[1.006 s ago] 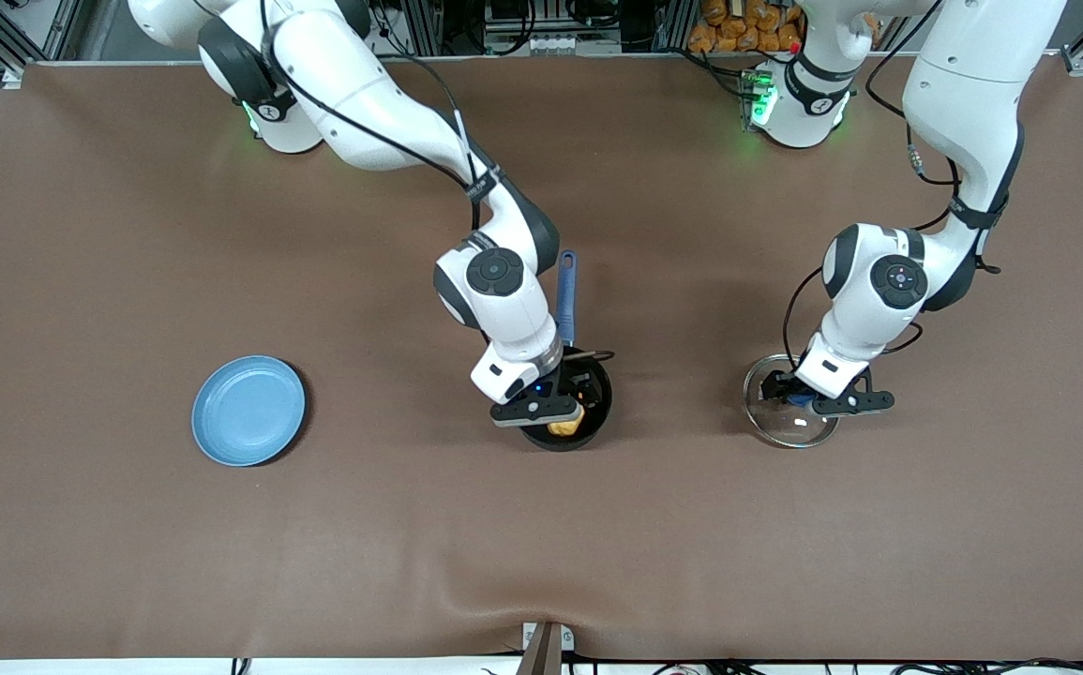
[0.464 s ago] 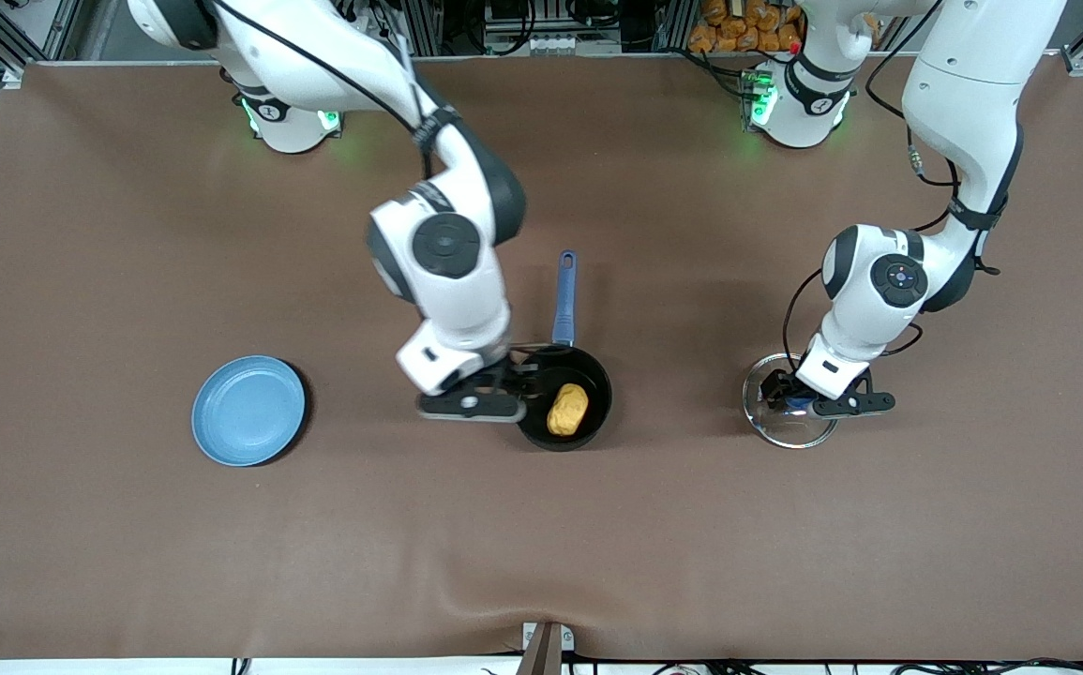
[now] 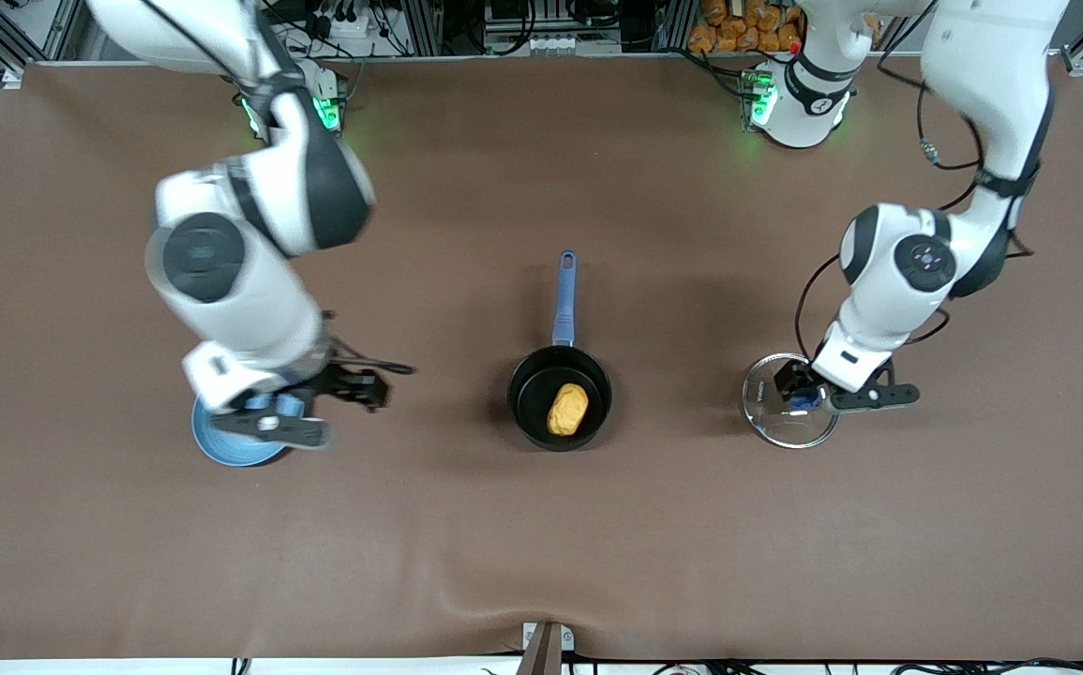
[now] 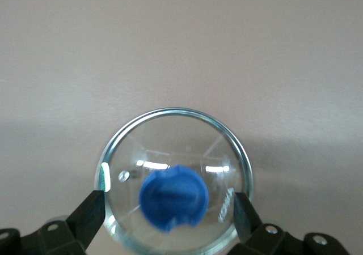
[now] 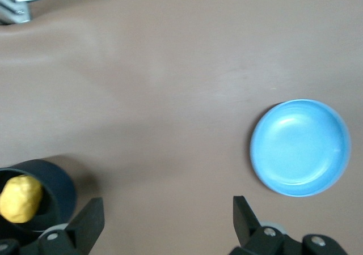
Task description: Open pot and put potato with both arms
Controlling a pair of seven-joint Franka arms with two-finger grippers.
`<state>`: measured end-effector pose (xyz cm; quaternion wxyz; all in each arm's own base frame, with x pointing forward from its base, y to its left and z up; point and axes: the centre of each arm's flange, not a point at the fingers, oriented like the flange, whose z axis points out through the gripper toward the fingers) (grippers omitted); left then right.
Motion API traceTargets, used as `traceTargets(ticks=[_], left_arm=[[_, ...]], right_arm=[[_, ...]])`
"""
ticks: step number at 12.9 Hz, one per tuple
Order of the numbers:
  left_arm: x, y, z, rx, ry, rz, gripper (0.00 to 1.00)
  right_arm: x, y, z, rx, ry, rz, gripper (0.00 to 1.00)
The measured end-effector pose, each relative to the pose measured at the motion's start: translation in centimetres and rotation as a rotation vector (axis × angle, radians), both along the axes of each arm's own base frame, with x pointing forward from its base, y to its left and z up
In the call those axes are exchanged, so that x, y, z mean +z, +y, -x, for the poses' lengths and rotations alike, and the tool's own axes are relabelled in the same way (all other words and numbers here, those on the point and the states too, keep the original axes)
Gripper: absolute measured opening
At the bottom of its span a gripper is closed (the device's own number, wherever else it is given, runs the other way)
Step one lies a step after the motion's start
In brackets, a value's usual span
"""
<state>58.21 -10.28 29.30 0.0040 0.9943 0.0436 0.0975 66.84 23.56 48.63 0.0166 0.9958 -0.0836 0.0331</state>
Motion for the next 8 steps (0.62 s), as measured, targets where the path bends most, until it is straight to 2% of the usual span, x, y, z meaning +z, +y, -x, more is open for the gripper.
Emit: traceTargets(ticks=[3, 5, 8], left_arm=[[8.3, 0.0, 0.8, -0.001, -0.001, -0.026, 1.00], [14.0, -0.1, 1.1, 0.010, 0.037, -0.046, 1.00], [22.6, -0.1, 0.7, 0.035, 0.077, -0.014, 1.00]], right_arm=[[1.3, -5.5, 0.5, -0.016, 0.023, -0.003, 1.00], [1.5, -8.5, 1.6, -0.015, 0.046, -0.006, 1.00], [3.1, -14.1, 3.4, 0.016, 0.050, -0.019, 1.00]])
